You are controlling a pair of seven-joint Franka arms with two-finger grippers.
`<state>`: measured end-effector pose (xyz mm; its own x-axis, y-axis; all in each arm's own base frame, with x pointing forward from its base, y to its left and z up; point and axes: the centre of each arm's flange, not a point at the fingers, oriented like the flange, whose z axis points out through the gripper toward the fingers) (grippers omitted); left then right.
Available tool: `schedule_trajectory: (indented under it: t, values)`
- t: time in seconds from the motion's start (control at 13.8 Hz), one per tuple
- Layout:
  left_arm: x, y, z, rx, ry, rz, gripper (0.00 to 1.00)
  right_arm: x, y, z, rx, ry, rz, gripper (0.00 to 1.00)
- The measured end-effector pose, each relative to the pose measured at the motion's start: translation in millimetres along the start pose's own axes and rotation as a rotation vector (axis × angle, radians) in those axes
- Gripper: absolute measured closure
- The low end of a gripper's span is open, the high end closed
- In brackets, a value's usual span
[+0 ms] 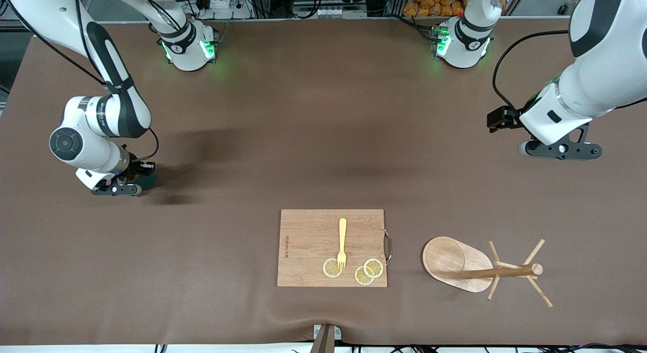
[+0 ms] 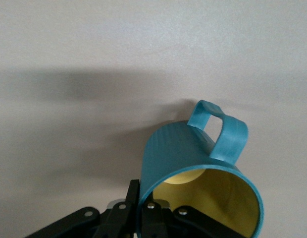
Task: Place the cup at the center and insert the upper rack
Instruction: 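Lift the mug with the right gripper and carry it toward the table center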
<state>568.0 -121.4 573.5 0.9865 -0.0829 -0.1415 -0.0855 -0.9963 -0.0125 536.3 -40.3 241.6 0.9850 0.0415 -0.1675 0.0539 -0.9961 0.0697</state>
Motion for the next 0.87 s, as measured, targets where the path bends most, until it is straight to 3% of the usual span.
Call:
schedule_trajectory:
  t: [0.43, 0.87]
  values:
    - [-2, -3, -29, -0.014, 0.134, -0.007, 0.00, -9, -62, -42, 0.074, -0.029, 0.038, 0.96]
    - [-2, -3, -32, -0.015, 0.147, -0.009, 0.00, -29, -172, -68, 0.103, -0.059, 0.237, 0.96]
